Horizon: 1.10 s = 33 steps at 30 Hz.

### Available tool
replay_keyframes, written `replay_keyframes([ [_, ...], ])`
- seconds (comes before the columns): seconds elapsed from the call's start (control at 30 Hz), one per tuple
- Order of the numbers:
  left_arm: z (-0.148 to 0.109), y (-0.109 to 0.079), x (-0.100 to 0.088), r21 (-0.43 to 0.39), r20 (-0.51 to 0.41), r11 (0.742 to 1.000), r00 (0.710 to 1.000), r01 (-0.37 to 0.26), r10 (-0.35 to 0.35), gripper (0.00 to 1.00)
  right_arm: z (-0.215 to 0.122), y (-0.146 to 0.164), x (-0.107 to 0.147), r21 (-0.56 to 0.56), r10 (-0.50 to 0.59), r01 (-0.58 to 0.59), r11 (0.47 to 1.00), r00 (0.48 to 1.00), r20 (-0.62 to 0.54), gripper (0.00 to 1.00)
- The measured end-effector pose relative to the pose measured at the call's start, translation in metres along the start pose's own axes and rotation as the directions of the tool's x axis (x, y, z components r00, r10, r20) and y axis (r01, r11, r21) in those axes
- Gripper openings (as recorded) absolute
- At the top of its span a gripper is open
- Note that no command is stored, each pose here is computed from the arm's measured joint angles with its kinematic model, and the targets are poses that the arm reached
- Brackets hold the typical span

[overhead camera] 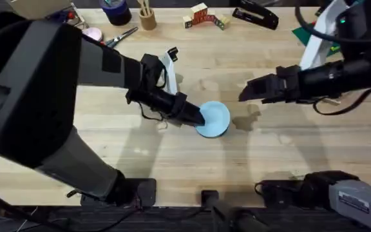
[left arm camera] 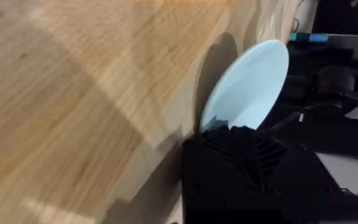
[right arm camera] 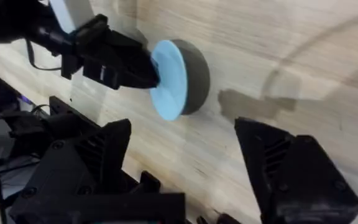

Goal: Pick up the plates from the table one by one and place each into a slot on the dish rack.

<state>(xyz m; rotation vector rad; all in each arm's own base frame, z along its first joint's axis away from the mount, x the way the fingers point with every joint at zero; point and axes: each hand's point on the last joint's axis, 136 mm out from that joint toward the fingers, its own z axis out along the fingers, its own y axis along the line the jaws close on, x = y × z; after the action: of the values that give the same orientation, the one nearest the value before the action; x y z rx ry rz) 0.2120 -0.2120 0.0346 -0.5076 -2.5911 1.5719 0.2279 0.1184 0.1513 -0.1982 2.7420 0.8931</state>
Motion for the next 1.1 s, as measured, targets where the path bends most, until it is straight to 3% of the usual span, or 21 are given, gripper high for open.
replay_keyframes([
  [0.3, 0.000, 0.000, 0.000, 0.000, 0.000, 1.000, 1.000, 0.000, 0.000, 0.041, 0.017, 0.015, 0.005, -0.032, -0.019, 0.018, 0.999, 0.999, -0.037, 0.996],
  [0.73, 0.000, 0.000, 0.000, 0.000, 0.000, 1.000, 1.000, 0.000, 0.000, 0.040, 0.072, 0.003, 0.007, -0.034, 0.014, -0.021, 0.999, 0.981, -0.192, 0.995],
  [1.1, 0.000, 0.000, 0.000, 0.000, 0.000, 1.000, 1.000, 0.000, 0.000, 0.041, 0.096, 0.003, 0.008, -0.053, 0.001, -0.014, 0.998, 0.972, -0.235, 0.995],
])
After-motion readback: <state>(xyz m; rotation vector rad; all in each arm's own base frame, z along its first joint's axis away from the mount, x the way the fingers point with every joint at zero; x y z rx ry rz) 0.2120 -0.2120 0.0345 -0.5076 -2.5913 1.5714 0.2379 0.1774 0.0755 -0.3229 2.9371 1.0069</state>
